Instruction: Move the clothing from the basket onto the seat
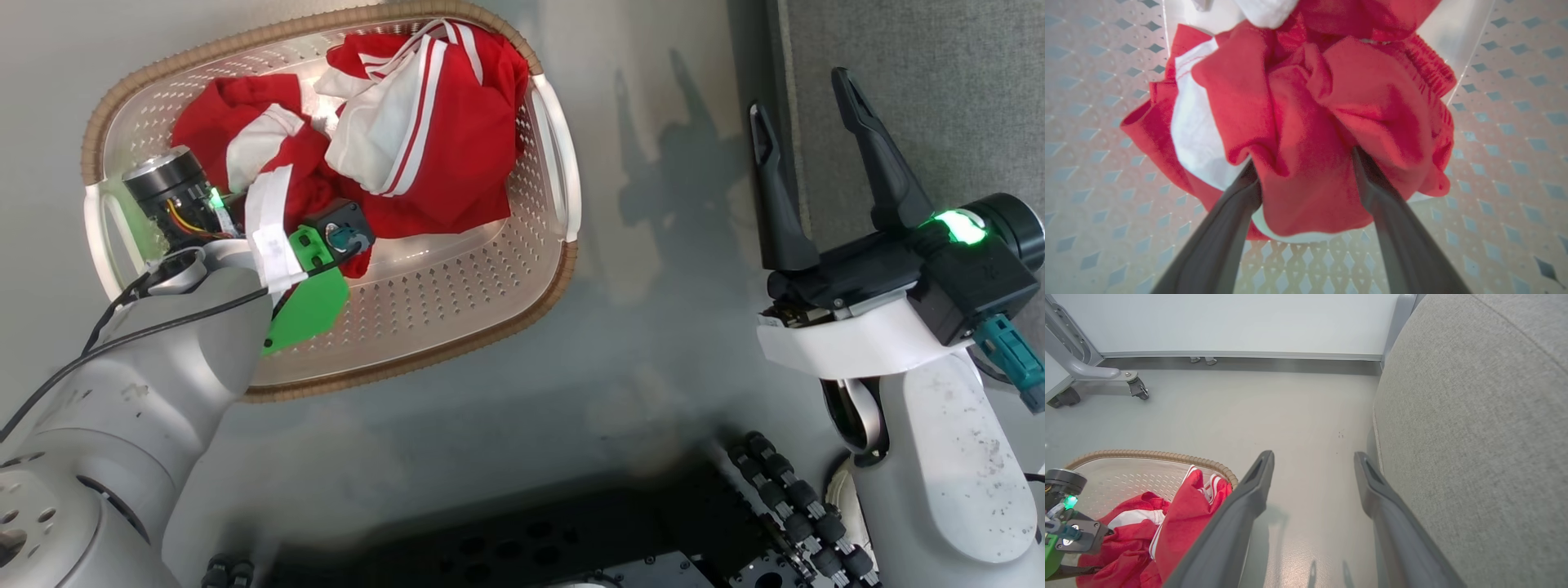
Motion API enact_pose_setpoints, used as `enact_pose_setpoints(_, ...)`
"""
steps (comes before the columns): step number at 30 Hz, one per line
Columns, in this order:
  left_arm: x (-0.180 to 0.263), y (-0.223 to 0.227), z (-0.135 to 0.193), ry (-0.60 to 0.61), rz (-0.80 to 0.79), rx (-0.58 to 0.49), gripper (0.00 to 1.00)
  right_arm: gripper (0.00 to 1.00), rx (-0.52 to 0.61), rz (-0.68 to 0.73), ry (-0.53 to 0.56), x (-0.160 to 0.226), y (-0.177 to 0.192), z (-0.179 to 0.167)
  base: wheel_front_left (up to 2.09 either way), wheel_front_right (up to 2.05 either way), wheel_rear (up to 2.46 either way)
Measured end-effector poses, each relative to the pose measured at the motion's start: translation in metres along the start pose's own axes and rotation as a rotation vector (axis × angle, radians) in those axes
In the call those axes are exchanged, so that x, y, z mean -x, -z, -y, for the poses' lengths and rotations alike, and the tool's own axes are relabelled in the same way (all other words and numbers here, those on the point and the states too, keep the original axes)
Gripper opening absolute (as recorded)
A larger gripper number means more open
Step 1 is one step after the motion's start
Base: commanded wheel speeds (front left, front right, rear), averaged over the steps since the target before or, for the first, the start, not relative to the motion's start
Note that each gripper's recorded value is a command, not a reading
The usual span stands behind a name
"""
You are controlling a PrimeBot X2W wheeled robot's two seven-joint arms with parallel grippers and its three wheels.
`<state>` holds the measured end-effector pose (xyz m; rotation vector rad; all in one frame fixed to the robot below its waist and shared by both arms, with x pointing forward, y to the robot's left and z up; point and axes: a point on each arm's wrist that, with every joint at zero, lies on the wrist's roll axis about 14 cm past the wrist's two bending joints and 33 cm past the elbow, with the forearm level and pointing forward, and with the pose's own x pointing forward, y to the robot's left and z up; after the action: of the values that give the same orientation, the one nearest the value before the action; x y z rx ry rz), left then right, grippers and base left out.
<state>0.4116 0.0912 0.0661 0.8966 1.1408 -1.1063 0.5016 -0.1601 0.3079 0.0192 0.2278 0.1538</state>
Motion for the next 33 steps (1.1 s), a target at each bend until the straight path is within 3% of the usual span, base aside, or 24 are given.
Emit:
enact_pose_setpoints(1, -0.001, 0.0, 0.001, 0.002, 0.001, 0.002, 1.0, 1.0, 0.0, -0.001, 0.001, 0.0, 0.001, 0.0, 0.0, 0.0, 0.0)
enact_pose_setpoints(4, -0.003, 0.0, 0.003, 0.007, -0.014, -0.012, 0.15, 1.0, 0.005, -0.001, 0.002, 0.001, 0.001, 0.001, 0.0, 0.0, 0.0)
enact_pose_setpoints(5, -0.003, 0.0, 0.003, 0.008, -0.017, -0.021, 0.0, 1.0, 0.006, -0.001, 0.003, 0.001, 0.001, 0.001, 0.0, 0.0, 0.0)
enact_pose_setpoints(19, 0.016, -0.033, 0.013, -0.003, 0.084, -0.039, 0.0, 1.0, 0.013, 0.037, -0.007, 0.0, -0.017, -0.003, 0.0, 0.0, 0.0)
enact_pose_setpoints(33, 0.077, -0.066, -0.012, -0.104, 0.254, 0.008, 0.0, 1.0, 0.015, 0.11, -0.037, 0.008, -0.062, -0.016, 0.0, 0.0, 0.0)
